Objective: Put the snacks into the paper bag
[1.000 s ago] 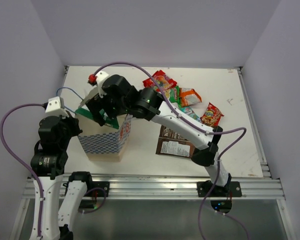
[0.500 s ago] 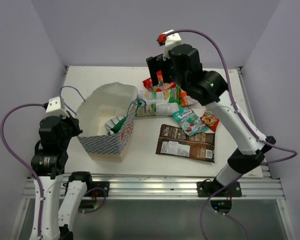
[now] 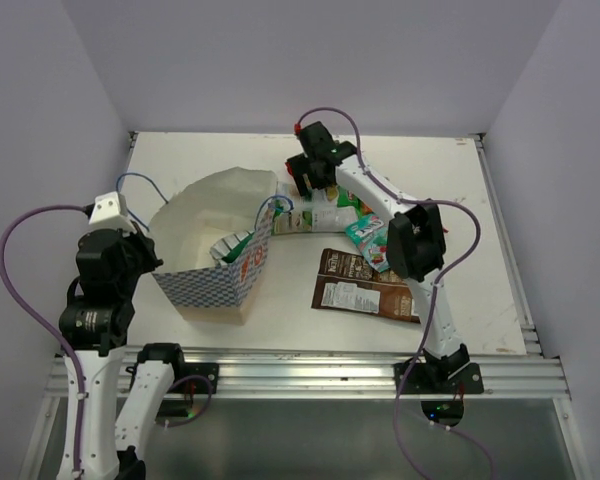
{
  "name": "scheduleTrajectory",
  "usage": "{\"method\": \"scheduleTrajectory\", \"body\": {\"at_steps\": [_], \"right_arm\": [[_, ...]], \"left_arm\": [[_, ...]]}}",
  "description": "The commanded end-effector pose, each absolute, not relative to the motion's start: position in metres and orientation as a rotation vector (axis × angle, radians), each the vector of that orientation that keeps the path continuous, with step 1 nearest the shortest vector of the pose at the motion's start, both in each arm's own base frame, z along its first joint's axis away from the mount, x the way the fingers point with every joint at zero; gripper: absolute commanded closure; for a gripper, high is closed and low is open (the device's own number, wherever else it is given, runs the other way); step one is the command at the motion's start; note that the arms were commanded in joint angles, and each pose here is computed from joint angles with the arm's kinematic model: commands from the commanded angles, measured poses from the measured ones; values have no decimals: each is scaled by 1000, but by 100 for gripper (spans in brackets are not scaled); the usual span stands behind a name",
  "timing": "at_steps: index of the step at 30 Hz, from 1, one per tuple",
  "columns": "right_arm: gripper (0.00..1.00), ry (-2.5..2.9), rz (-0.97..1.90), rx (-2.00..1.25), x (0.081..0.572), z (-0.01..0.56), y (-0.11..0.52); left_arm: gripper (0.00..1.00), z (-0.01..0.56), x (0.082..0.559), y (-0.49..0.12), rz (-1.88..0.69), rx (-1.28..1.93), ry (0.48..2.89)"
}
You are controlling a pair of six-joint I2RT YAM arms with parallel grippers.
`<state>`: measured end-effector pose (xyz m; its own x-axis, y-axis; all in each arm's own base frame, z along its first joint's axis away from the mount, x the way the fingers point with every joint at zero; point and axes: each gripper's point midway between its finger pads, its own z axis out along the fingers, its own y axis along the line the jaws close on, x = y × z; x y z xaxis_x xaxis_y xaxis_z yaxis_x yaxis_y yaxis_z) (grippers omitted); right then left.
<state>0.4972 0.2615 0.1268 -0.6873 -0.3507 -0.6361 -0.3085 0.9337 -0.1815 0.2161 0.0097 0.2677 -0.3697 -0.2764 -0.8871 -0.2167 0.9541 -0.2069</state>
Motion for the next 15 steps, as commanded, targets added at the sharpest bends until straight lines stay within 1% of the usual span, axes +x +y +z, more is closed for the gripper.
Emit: {"method": "scheduleTrajectory", "body": {"at_steps": [1,3,5,8,9,11,12,13,14,15], "right_arm": [[1,2373,-36,-430,499,128,265],[1,2421,-46,-448,490,111,261],[5,2475,-49,-465,477,95,257],[20,2540,-57,-492,460,80,249],[34,2553,-52,-500,455,78,248],[48,2592,-45,-524,444,67,245],[60,2601,-38,-530,440,66,245],[67,2624,-39,-538,434,59,242],[77,2632,-41,-544,431,57,241],[100,2634,-54,-542,429,56,238]], "left_arm": [[100,283,207,17,-23,-372,1937],[100,283,205,20,-10,-385,1931],[100,282,204,20,-10,-395,1930],[100,280,207,20,-17,-405,1928],[100,280,208,19,-23,-404,1930],[100,280,212,18,-30,-404,1927],[100,279,213,18,-33,-402,1928],[100,280,214,18,-33,-402,1926],[100,280,214,18,-34,-402,1923],[100,280,215,18,-35,-403,1923]]}}
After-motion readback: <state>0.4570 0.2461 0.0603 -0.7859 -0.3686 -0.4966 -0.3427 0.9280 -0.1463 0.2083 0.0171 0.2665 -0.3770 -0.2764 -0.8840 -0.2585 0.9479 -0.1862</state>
